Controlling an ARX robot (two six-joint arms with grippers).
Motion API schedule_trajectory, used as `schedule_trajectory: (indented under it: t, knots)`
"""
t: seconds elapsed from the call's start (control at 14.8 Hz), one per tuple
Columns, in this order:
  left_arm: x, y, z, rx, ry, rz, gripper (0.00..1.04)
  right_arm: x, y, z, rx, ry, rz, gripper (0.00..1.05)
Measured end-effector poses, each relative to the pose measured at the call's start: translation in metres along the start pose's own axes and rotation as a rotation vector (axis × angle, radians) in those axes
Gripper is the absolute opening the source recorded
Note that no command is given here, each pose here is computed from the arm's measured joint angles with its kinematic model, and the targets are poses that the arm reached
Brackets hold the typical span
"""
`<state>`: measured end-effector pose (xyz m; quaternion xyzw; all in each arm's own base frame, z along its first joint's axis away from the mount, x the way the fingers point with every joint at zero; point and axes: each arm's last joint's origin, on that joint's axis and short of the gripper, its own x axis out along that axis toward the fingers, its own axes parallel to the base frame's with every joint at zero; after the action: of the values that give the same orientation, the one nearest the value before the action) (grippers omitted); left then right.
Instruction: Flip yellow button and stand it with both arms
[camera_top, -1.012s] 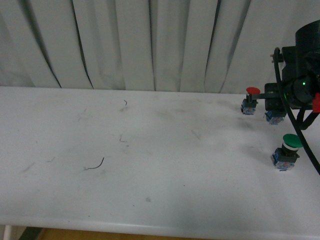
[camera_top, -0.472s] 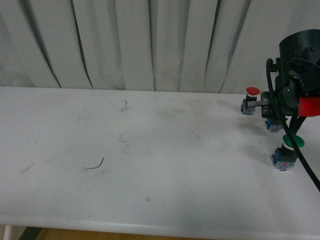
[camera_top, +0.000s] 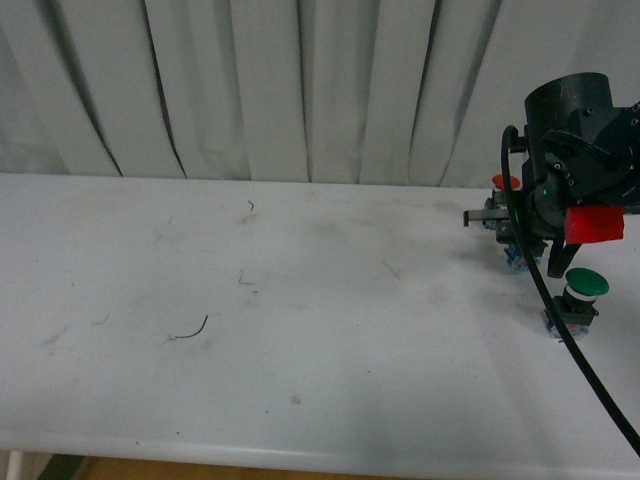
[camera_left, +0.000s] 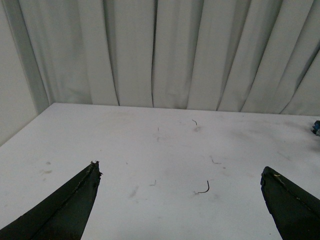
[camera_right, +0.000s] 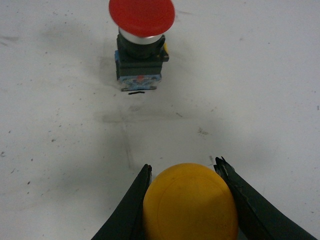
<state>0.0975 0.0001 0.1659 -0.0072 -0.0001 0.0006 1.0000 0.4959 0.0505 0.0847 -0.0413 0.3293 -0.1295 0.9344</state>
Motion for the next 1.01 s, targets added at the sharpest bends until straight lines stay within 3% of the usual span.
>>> schedule_trajectory:
  t: [1.01]
  knots:
    - [0.0, 0.0, 0.0, 0.0, 0.0, 0.0, 0.98, 0.013, -0.01, -0.008, -0.002, 0.008, -0.067, 0.36]
